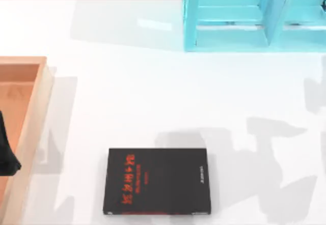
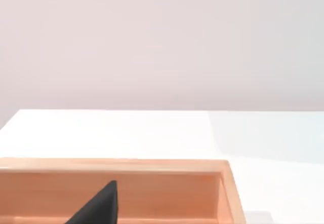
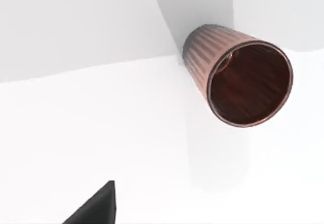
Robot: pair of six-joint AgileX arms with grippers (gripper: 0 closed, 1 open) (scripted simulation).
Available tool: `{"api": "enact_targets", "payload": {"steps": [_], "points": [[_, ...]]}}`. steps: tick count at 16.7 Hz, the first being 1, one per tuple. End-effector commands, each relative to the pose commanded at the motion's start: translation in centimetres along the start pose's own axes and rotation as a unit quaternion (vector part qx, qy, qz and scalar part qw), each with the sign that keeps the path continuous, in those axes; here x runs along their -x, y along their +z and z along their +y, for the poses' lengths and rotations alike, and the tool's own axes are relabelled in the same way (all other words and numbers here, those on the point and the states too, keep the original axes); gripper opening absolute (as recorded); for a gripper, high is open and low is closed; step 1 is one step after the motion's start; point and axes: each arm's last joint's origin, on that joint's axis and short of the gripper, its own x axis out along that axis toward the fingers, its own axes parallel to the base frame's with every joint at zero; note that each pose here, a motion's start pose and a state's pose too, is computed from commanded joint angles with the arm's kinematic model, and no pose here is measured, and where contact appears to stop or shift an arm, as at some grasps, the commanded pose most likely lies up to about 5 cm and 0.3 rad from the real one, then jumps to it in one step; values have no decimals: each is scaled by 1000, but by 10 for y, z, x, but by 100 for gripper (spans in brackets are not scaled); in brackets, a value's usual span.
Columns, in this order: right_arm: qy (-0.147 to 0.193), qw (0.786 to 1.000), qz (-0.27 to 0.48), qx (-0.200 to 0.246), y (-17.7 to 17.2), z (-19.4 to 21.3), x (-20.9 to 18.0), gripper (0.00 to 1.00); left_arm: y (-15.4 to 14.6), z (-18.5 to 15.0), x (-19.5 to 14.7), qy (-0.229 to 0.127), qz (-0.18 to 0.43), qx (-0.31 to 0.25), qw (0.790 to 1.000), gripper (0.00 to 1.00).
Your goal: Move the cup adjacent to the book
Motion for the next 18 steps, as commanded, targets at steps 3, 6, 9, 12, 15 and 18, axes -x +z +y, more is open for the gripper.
{"api": "enact_targets", "payload": {"steps": [3,6,9,12,15,18], "points": [[61,996,-5,66,-1,-22,-15,100,0,0,0,0,0,0,1000,100],[93,991,-11,95,-3,-33,-24,100,0,0,0,0,0,0,1000,100],[95,991,-11,97,-3,-33,-25,100,0,0,0,0,0,0,1000,100],[94,991,-11,99,-1,-33,-25,100,0,0,0,0,0,0,1000,100],[97,991,-11,97,-2,-31,-45,100,0,0,0,0,0,0,1000,100],[92,991,-11,97,-2,-27,-81,100,0,0,0,0,0,0,1000,100]]}}
